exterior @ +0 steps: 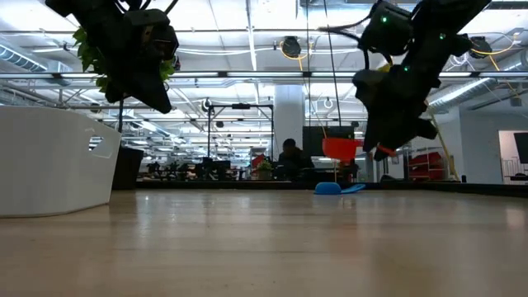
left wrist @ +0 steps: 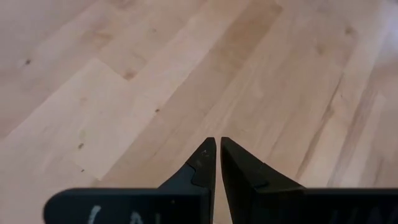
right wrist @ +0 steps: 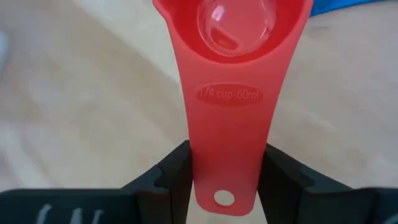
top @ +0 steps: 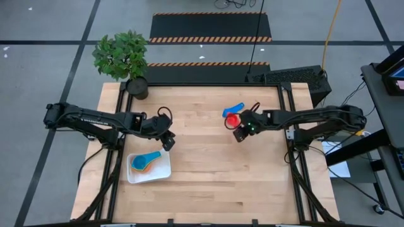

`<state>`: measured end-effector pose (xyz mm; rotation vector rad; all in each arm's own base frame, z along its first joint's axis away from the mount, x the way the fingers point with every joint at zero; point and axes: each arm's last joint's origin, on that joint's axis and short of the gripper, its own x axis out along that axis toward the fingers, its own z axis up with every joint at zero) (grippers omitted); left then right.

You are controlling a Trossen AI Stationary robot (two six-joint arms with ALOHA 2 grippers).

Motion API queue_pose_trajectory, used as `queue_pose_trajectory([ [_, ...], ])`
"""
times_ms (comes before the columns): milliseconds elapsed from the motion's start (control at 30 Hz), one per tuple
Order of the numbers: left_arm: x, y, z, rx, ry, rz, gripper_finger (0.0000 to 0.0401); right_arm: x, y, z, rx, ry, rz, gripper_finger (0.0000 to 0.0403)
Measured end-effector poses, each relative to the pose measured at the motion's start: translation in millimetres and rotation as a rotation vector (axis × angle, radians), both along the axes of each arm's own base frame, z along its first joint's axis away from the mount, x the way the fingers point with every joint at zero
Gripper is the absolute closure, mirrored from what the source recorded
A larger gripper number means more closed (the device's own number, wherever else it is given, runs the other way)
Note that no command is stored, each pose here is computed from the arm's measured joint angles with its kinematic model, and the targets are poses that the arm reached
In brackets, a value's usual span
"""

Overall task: Nest measuring cups in basket
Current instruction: Stack the red measuring cup on top of the light blue measuring cup in the white bin

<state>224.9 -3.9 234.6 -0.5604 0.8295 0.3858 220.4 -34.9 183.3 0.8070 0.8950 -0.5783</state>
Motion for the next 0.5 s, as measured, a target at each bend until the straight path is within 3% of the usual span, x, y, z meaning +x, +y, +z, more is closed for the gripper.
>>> queue_pose_trajectory([
  [167, 0.5, 0.2, 0.5, 0.005, -0.007, 0.005, 0.0375, 8.2, 4.0, 10.4, 0.117, -0.153, 0.115, 0.0273],
  [333, 8.0, -2.9, 7.1, 0.029, -0.108, -0.039, 0.037, 17.6, 10.6, 20.9, 0.292, -0.315, 0.275, 0.0273],
  [500, 19.5, -10.6, 21.5, 0.109, -0.29, -0.147, 0.0315, 24.0, 16.3, 32.1, 0.437, -0.444, 0.402, 0.0272],
])
